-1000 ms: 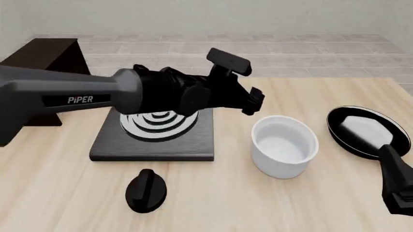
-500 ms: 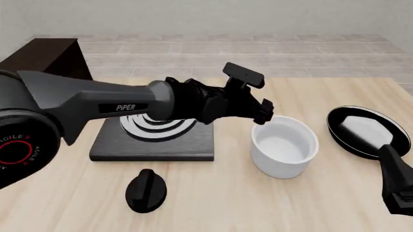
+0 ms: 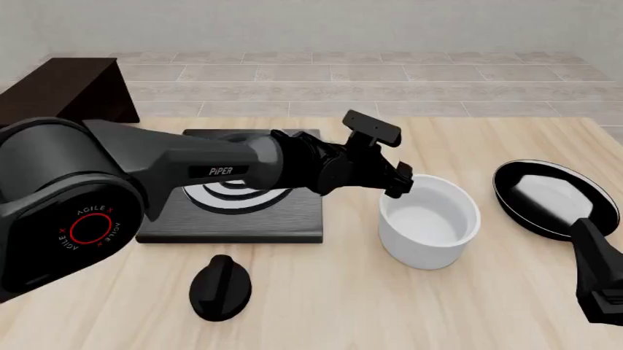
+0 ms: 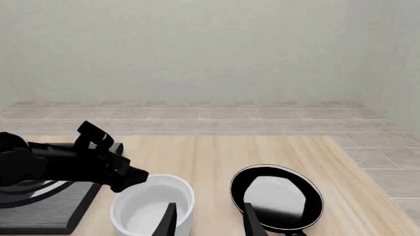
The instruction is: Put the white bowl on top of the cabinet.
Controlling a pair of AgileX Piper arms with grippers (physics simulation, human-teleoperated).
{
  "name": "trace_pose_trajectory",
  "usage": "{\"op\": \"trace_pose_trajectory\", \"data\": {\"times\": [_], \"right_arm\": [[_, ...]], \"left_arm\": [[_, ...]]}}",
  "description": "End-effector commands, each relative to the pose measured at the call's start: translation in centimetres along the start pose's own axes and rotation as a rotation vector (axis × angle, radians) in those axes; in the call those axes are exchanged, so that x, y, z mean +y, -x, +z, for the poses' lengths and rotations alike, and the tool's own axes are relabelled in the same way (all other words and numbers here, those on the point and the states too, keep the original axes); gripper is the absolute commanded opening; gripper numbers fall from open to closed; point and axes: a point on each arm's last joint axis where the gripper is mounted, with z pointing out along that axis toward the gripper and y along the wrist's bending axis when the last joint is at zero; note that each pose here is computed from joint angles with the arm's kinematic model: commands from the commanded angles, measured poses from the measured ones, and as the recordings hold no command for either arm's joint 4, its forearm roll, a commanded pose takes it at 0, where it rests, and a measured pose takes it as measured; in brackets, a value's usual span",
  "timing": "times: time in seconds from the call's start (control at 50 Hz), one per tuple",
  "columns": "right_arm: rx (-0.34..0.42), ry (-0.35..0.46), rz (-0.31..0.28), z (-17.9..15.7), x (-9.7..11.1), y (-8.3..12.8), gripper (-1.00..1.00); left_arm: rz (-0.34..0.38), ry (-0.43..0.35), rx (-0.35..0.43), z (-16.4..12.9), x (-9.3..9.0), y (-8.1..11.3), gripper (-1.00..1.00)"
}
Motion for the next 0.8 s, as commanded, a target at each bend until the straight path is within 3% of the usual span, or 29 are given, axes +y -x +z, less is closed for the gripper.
{"op": "trace_pose_trajectory", "data": {"times": [0.02,0.32,0.62,0.76,0.78,0.8], "right_arm": [[0.0,0.0,0.0,0.0,0.0,0.0,1.0],[0.0,0.0,0.0,0.0,0.0,0.0,1.0],[0.0,0.0,0.0,0.0,0.0,0.0,1.0],[0.0,0.0,0.0,0.0,0.0,0.0,1.0],[0.0,0.0,0.0,0.0,0.0,0.0,1.0],[0.0,0.0,0.0,0.0,0.0,0.0,1.0]], "left_arm": [[-0.006,-0.004,0.025,1.1,-0.3,-1.0,1.0],[-0.009,-0.012,0.056,2.5,-0.8,-2.4,1.0],[-0.02,0.009,0.083,4.5,0.3,-3.4,1.0],[-0.046,0.019,0.119,6.2,0.8,-4.7,1.0],[-0.039,0.016,0.116,6.1,0.7,-4.8,-1.0],[-0.056,0.008,0.124,6.1,0.0,-5.1,-1.0]]}}
